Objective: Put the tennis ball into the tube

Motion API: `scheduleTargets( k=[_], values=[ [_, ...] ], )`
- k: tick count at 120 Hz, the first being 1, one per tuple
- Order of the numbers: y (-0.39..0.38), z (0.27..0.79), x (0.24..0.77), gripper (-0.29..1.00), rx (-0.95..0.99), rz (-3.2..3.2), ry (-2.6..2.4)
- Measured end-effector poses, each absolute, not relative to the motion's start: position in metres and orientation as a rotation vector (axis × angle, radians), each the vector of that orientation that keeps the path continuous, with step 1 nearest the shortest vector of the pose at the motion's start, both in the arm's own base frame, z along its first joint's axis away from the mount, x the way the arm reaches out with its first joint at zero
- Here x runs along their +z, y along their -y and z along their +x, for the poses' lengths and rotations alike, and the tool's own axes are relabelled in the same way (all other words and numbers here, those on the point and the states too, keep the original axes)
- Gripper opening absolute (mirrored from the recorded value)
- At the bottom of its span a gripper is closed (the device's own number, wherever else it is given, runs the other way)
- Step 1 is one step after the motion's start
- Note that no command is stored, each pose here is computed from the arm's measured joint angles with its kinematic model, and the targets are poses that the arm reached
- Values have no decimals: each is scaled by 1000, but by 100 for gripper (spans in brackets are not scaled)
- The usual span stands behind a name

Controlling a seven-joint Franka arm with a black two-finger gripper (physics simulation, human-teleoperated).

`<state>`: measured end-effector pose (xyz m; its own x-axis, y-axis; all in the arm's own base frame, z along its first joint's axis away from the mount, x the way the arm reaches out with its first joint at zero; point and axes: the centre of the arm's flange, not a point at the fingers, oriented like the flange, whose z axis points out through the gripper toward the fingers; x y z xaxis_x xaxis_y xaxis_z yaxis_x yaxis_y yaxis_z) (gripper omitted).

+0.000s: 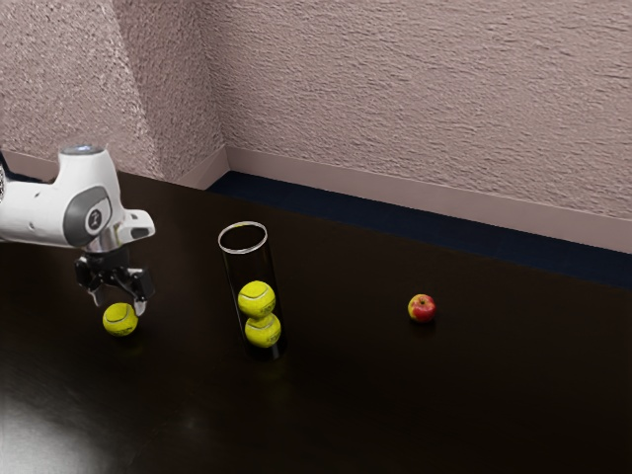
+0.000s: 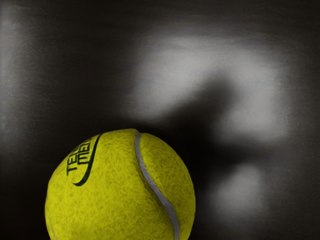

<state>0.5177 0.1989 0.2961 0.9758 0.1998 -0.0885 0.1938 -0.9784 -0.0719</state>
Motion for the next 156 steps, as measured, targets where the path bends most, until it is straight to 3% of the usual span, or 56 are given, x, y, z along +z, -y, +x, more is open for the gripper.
scheduleTargets(
  k=[53, 80, 115, 133, 156],
  values=[
    [-217, 520, 259, 70, 109, -3029, 356],
    [-218, 522, 254, 46, 84, -3025, 358],
    [-218, 522, 256, 31, 80, -3017, 386],
    [-218, 521, 272, 26, 83, -3017, 417],
    [-187, 522, 367, 20, -49, -3051, 414]
  ],
)
